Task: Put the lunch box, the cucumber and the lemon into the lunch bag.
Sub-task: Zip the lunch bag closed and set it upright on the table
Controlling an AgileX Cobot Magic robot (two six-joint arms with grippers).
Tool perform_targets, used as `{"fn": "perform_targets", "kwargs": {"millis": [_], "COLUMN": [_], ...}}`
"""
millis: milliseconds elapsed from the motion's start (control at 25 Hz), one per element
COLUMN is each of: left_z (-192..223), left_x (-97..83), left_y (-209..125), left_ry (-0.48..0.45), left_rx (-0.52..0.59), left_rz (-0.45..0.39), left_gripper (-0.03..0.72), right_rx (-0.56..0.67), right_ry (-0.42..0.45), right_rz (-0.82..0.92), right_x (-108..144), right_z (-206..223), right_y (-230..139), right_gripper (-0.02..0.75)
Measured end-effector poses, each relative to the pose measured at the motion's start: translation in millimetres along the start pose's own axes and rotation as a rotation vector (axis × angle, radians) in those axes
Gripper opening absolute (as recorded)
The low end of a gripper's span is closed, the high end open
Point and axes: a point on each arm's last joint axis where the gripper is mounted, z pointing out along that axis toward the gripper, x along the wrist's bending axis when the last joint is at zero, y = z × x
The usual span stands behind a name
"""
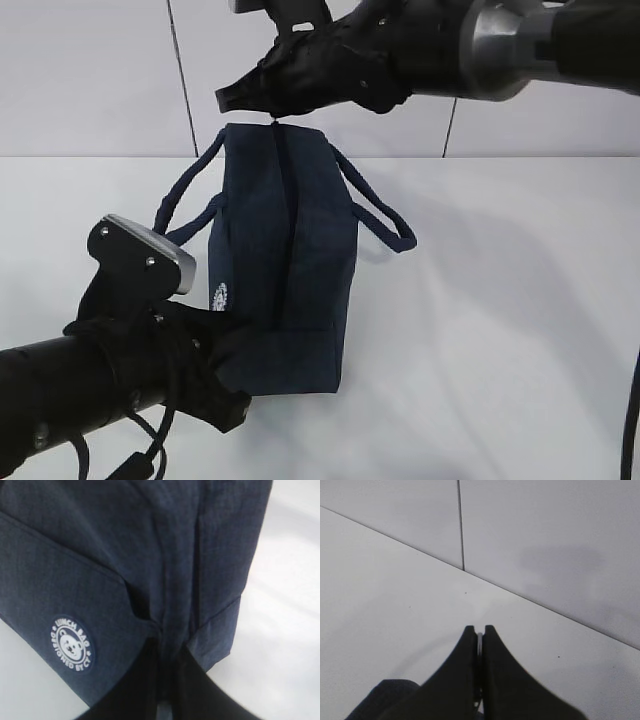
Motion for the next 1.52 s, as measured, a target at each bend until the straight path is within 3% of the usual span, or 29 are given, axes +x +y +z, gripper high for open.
{"fn": "perform_targets", "kwargs": {"millis": [1120, 1360, 1520], "left_z": [-2, -21, -39], "left_x": [-0.5, 0.6, 1.5], "left_y": [2, 16, 28], "left_ry": [-0.003, 0.005, 0.005], "left_rx": [0.010, 0.005, -0.021], "left_rz": [-0.004, -0.078, -0.156], "left_gripper": [0.017, 0.128, 0.283], "right_rx": [0.052, 0.059, 0.068], "right_ry": [-0.061, -0.066, -0.064], "right_rz": [0.065, 0.084, 0.120], "right_x": [-27, -28, -30], "right_z": [25, 22, 22], "right_y": [-10, -8, -8], "right_gripper": [-0.013, -0.013, -0.013]}}
